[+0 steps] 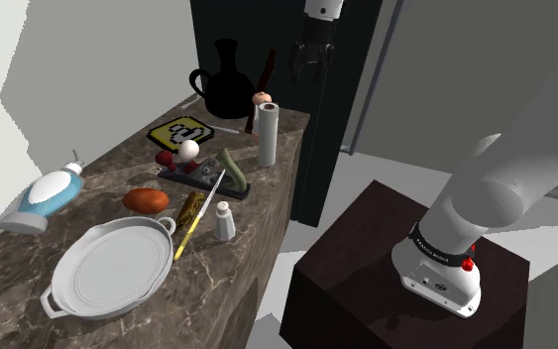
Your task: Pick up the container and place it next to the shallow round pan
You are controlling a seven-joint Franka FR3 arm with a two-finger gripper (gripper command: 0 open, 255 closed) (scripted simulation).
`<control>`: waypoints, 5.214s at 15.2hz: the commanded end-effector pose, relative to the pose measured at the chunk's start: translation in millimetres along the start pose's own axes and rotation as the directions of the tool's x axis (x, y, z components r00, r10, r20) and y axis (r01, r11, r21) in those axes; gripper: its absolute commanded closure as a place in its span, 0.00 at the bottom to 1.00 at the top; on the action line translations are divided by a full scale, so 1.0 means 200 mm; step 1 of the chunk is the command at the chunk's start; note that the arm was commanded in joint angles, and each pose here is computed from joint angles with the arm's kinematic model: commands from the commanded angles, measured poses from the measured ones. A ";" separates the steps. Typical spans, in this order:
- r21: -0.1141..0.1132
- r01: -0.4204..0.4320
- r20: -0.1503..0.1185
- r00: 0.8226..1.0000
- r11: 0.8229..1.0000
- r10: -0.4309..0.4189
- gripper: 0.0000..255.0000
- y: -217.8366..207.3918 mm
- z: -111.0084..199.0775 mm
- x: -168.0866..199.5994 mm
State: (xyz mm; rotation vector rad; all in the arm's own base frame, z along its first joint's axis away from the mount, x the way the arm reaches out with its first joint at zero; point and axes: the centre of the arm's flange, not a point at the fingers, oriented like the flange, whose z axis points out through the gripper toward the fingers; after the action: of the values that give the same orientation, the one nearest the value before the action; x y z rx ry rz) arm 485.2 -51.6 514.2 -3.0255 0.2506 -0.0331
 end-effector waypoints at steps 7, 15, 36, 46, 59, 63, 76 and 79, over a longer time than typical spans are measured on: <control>0.027 -0.009 0.016 1.000 1.000 0.008 0.00 0.01 0.23 0.49; 0.049 -0.016 0.028 1.000 0.999 0.014 0.00 0.01 0.43 0.87; 0.049 -0.016 0.028 1.000 0.999 0.014 1.00 0.00 0.60 0.87; 0.049 -0.016 0.028 1.000 0.999 0.014 1.00 -0.02 0.42 0.87; 0.049 -0.016 0.028 1.000 0.999 0.014 1.00 -0.05 0.08 0.87; 0.049 -0.016 0.028 1.000 0.999 0.014 1.00 -0.06 -0.03 0.87; 0.049 -0.016 0.028 1.000 0.999 0.014 1.00 -0.10 -0.37 0.88; 0.049 -0.016 0.028 1.000 0.999 0.014 1.00 -0.11 -0.45 0.88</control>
State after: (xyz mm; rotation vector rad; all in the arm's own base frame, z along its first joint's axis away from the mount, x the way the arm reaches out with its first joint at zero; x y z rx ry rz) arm 659.8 -69.4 602.7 -2.9730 0.2663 0.0029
